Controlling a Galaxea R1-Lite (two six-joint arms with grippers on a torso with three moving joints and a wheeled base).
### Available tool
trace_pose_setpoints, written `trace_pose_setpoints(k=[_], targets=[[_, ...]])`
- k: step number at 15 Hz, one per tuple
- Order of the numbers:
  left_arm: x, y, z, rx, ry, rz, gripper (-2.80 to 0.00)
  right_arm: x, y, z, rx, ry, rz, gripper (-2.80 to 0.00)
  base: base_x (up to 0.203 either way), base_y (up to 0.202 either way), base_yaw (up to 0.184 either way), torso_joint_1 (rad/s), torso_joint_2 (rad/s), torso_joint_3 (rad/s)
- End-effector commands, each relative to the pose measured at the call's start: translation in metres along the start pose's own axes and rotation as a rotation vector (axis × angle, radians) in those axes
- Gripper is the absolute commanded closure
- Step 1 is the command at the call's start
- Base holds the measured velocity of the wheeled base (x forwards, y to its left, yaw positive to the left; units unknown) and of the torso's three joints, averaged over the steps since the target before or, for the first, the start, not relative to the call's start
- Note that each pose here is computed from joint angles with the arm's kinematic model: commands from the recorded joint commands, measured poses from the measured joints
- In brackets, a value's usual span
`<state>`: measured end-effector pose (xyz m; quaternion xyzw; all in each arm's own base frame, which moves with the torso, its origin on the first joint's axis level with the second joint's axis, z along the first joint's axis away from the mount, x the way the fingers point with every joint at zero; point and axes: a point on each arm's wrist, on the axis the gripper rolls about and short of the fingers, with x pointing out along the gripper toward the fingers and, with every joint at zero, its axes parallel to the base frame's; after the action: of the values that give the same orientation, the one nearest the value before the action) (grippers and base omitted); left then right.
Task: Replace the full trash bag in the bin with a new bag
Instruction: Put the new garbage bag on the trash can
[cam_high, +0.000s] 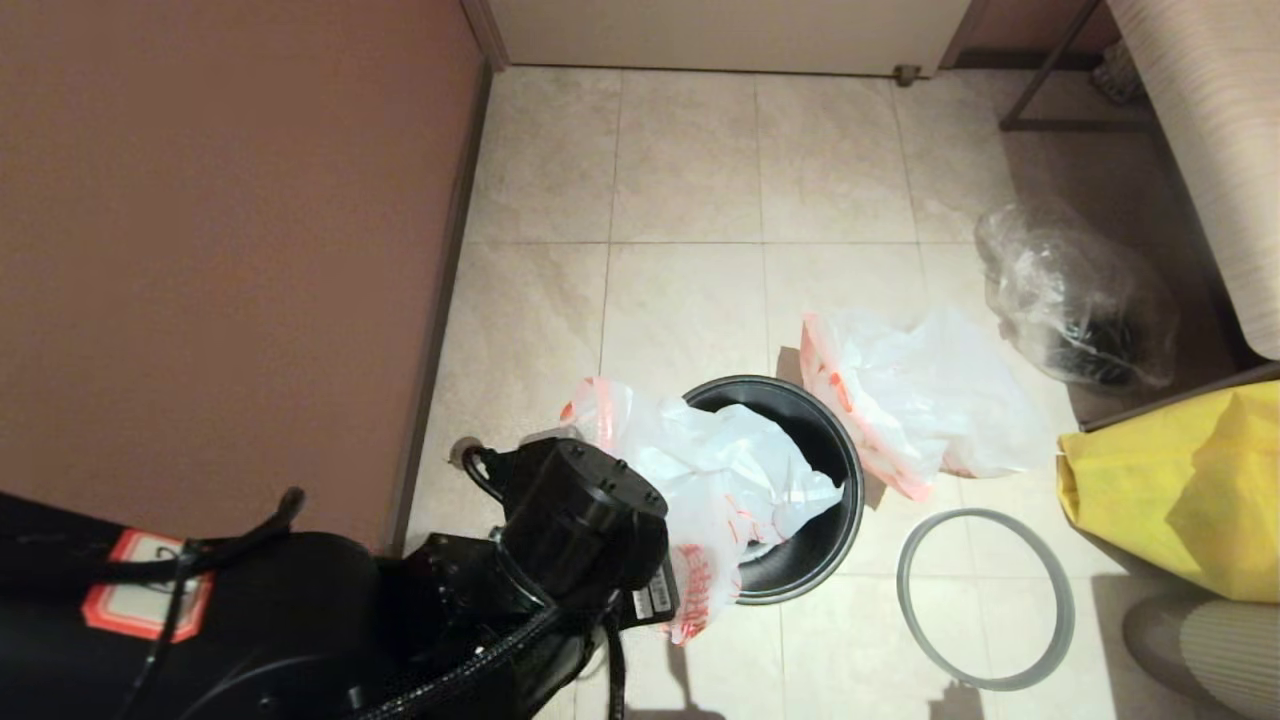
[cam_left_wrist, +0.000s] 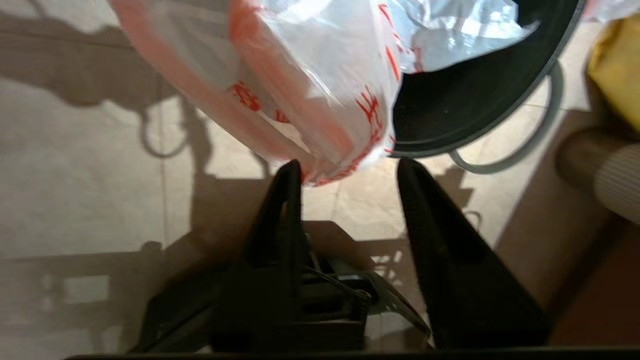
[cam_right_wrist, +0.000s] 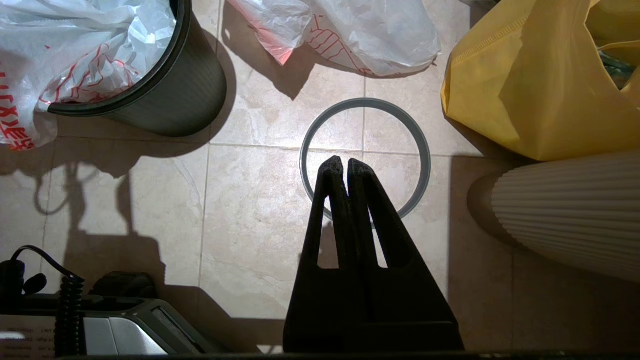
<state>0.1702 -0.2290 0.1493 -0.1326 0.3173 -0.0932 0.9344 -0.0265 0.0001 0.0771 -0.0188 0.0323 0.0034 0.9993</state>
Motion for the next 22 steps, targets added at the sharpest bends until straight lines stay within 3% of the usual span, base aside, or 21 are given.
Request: trace_pose_setpoints(k=[1,5,7,8,11,15,19,22], targets=[[-0.009,0.008,0.002,-0.025,-0.003,-0.029,-2.8,0.0,0.0,0.0,0.0,0.003,0.001,0.0,0.0,0.0,0.0,0.0,0.0,0.0],[0.032,0.016,-0.018,0.014,0.042,0.042,-2.8,0.0,0.0,0.0,0.0,0.001,0.001,0.0,0.0,0.0,0.0,0.0,0.0,0.0],[0.068,0.025,-0.01,0.02,-0.023,0.065,-2.8,0.0,0.0,0.0,0.0,0.001,0.001,0.0,0.0,0.0,0.0,0.0,0.0,0.0],[0.079,0.027,-0.008,0.04,-0.051,0.063,0.0,0.0,0.0,0.0,0.0,0.002,0.001,0.0,0.0,0.0,0.0,0.0,0.0,0.0],[0.094,0.024,0.003,0.066,-0.087,0.064,0.0,0.0,0.0,0.0,0.0,0.003,0.001,0.0,0.0,0.0,0.0,0.0,0.0,0.0],[0.081,0.009,0.026,0.109,-0.162,0.021,0.0,0.0,0.0,0.0,0.0,0.002,0.001,0.0,0.0,0.0,0.0,0.0,0.0,0.0],[0.05,-0.045,0.046,0.17,-0.196,-0.086,0.0,0.0,0.0,0.0,0.0,0.002,0.001,0.0,0.0,0.0,0.0,0.0,0.0,0.0],[0.058,-0.089,0.042,0.235,-0.166,-0.122,0.0,0.0,0.0,0.0,0.0,0.003,0.001,0.0,0.0,0.0,0.0,0.0,0.0,0.0]])
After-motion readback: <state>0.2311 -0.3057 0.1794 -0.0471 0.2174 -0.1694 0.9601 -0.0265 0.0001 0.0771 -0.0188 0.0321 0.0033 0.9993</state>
